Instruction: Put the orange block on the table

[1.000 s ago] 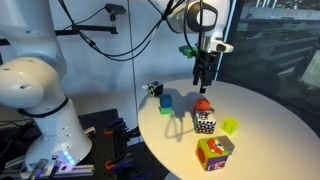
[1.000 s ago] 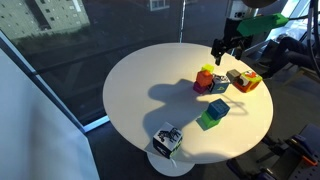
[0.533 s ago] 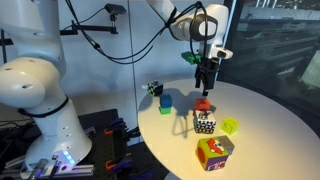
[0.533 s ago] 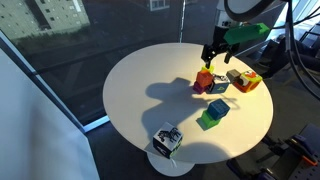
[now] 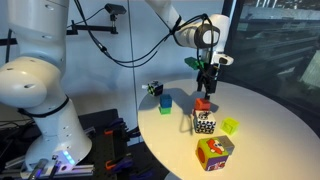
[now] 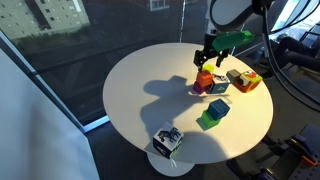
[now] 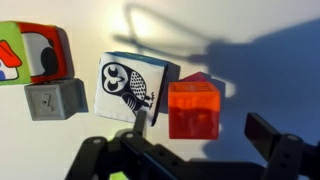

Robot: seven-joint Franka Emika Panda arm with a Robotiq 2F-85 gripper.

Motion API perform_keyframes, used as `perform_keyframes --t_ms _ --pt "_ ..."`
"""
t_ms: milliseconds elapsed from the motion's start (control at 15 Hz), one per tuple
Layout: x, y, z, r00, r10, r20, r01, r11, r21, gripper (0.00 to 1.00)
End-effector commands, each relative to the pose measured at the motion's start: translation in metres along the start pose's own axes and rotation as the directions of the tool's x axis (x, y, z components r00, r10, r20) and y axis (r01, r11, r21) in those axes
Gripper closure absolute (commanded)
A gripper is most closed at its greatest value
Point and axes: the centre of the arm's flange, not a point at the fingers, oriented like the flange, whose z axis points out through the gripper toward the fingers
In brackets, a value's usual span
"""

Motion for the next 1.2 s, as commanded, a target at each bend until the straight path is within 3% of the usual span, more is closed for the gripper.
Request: perform_keyframes --t_ms 0,933,1000,1133 --pt "0.019 -0.008 0.006 1.000 0.028 0.002 -0.028 1.000 -0.011 0.00" --pt "0.028 -0.016 0.032 0.999 0.020 0.027 -0.019 1.000 -0.015 0.00" --pt "0.028 -0.016 0.034 0.999 0.020 0.028 -0.020 1.000 -0.017 0.17" --pt "0.028 -0.016 0.036 0.999 0.022 0.033 -0.022 1.000 -0.018 0.34"
